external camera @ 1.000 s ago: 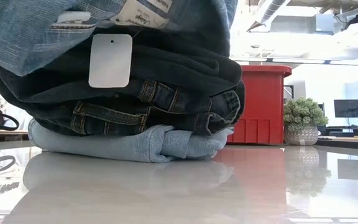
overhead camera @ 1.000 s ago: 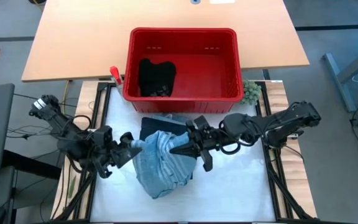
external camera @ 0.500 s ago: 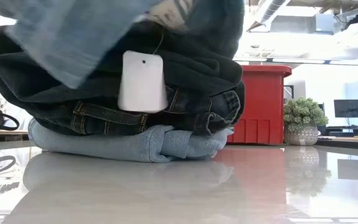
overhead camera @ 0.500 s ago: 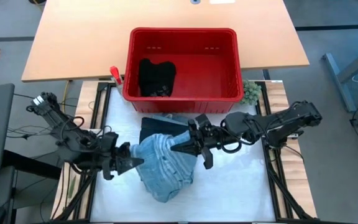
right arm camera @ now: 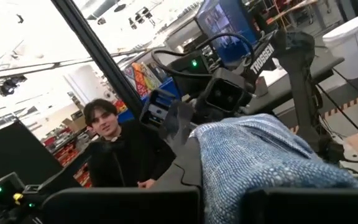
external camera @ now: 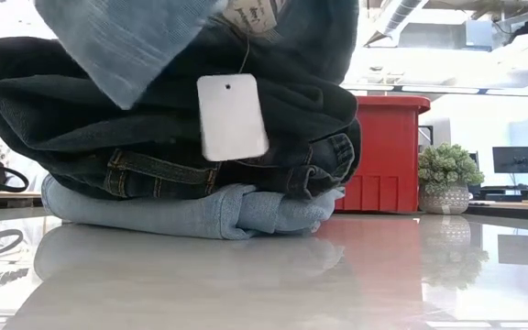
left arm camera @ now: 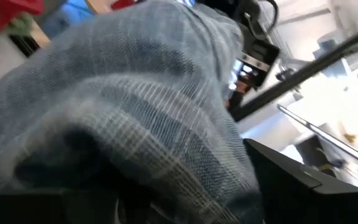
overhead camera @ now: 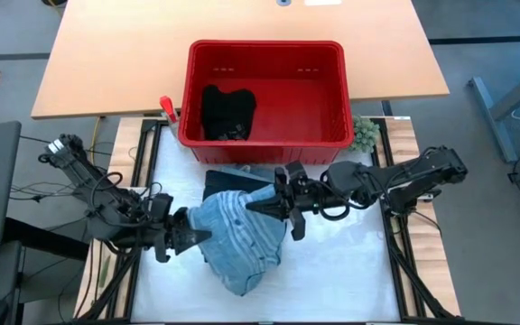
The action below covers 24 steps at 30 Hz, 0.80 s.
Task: Fold Laundry from Bin
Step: Fold the blue and white patterned shirt
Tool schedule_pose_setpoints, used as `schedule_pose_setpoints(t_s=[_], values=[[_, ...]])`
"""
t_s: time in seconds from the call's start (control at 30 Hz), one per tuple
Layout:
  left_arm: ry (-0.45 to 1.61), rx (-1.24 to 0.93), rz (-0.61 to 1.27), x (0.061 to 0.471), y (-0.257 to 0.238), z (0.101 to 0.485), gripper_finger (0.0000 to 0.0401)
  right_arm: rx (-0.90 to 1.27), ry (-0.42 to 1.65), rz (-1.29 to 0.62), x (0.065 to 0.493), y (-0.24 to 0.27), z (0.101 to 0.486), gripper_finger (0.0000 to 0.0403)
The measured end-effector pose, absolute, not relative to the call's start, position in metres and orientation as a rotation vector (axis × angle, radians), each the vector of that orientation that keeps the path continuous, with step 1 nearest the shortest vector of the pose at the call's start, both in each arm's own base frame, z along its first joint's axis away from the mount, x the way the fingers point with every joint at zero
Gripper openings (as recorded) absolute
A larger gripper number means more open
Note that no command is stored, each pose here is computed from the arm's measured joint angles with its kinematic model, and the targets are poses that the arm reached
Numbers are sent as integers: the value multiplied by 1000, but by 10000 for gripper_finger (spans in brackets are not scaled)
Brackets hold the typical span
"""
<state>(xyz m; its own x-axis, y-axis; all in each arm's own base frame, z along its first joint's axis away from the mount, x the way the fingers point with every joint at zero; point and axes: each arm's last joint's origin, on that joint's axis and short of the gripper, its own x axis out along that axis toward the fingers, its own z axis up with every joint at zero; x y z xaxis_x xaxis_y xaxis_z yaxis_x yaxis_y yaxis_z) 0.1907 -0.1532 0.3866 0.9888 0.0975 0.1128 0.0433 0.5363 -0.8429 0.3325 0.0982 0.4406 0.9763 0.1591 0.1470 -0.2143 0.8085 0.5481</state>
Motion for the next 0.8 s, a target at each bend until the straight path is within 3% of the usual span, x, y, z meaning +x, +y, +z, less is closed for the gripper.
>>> schedule_pose_setpoints(t_s=[0.23, 0.5, 0.8], values=[[-219, -962, -8, 203, -145, 392, 203, 560, -153, 182, 332, 97, 445, 20], [-362, -904, -71, 207, -130, 408, 15, 548, -147, 183, 330, 92, 447, 20], [-448, -764, -218, 220, -133, 438, 2, 434, -246, 327, 292, 105, 485, 20]])
